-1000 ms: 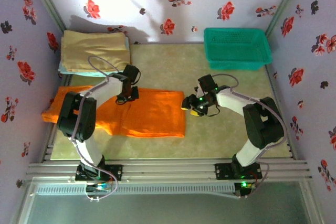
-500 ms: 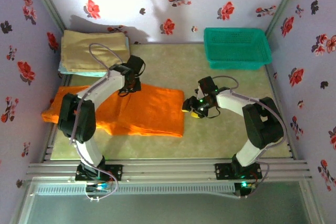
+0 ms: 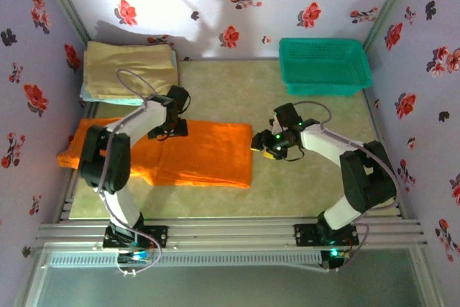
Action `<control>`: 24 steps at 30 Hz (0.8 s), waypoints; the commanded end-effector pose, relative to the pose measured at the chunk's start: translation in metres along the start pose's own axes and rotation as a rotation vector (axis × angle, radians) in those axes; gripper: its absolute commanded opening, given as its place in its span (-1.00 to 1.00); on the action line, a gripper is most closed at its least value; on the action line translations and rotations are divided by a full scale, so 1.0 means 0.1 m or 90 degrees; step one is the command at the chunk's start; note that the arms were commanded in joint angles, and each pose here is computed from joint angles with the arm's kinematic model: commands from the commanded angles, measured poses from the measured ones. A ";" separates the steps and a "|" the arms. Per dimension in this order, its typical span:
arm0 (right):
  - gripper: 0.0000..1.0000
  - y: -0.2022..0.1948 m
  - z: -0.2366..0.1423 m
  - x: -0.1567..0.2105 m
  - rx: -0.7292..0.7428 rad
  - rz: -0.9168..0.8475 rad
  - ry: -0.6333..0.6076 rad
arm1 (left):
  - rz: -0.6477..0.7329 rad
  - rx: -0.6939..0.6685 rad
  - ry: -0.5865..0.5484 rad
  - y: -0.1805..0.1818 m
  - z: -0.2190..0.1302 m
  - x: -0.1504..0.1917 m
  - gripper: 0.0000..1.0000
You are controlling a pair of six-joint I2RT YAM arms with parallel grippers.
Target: Fold and stack the trousers
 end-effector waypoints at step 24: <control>-1.00 -0.03 0.34 0.09 -0.043 0.062 0.034 | -0.094 0.108 -0.066 0.36 -0.38 0.49 0.71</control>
Point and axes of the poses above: each hand's point on the last joint's axis, 136 mm out from that joint toward the fingers, its own z axis out along the fingers, its own y axis along the line the jaws close on, x = y × z, the point moved 10 cm from there along -z, back along the fingers, and after that the axes turned 8 degrees about z, right-handed, at the moved point
